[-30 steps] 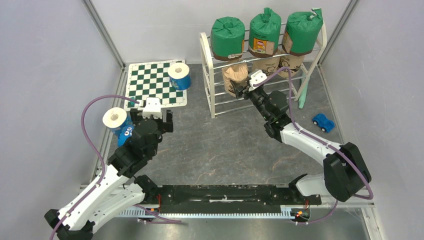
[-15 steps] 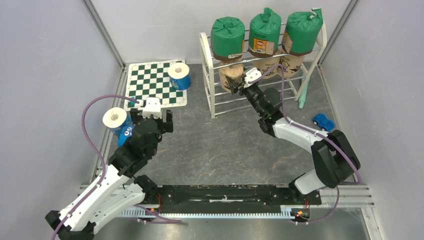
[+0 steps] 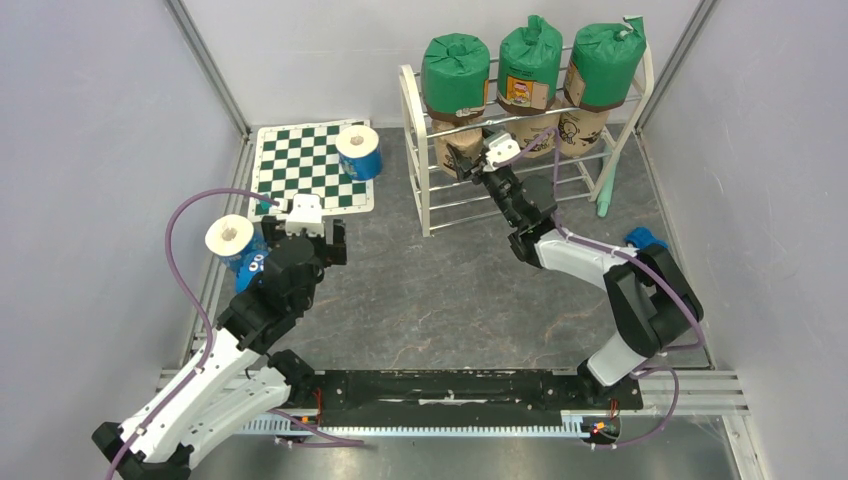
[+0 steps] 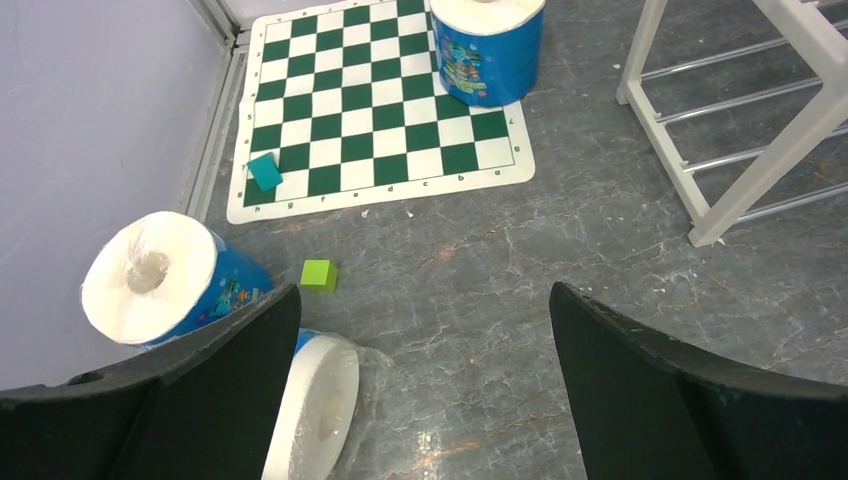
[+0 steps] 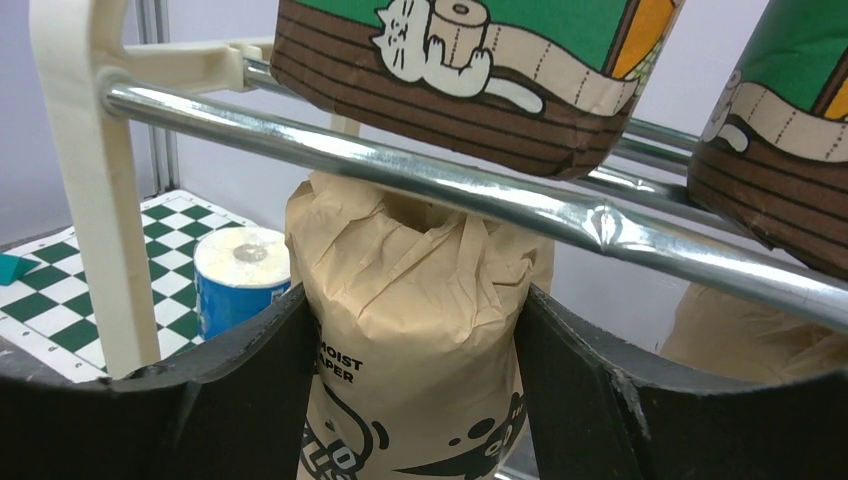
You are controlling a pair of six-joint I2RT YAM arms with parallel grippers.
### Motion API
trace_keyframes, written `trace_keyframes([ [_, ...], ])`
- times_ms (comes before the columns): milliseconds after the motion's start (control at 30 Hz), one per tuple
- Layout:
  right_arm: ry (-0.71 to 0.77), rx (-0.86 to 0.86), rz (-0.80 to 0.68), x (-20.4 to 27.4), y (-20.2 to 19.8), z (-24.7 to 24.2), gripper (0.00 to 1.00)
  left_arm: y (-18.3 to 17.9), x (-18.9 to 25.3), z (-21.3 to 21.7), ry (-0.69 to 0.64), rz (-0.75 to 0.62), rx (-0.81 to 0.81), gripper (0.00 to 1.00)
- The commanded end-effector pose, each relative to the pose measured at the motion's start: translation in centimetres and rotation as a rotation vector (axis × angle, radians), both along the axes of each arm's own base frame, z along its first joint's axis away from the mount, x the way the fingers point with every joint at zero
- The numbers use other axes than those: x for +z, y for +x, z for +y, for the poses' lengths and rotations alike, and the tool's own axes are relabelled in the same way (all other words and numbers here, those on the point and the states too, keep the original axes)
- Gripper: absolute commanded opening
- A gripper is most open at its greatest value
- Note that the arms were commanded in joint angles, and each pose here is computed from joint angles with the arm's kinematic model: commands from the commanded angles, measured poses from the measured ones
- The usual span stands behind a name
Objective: Place and organize the paper towels onto the shelf
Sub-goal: Place the paper towel on the shelf.
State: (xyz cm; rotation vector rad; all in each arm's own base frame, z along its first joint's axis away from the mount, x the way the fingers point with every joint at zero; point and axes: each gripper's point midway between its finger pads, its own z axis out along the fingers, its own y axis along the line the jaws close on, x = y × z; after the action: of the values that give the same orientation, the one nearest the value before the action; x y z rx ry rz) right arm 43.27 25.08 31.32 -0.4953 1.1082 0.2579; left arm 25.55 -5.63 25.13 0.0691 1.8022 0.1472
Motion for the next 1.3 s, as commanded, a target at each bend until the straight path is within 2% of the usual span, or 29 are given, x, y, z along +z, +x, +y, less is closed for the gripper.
trace_keyframes([
  [0, 0.087, -0.006, -0.176, 6.0, -0.1, -0.4, 0.41, 0.4, 0.8, -0.3, -0.049, -0.039, 0.003, 1.0],
  [633, 0.14, -0.031, -0.287, 8.1, 0.3, -0.8, 0.4, 0.6, 0.9, -0.1, -0.066, -0.042, 0.004, 1.0],
  [1267, 0.122, -0.021, -0.204, 3.0, 0.0, -1.0, 0.44, 0.6, 0.8, -0.1, -0.07, -0.04, 0.003, 1.0],
])
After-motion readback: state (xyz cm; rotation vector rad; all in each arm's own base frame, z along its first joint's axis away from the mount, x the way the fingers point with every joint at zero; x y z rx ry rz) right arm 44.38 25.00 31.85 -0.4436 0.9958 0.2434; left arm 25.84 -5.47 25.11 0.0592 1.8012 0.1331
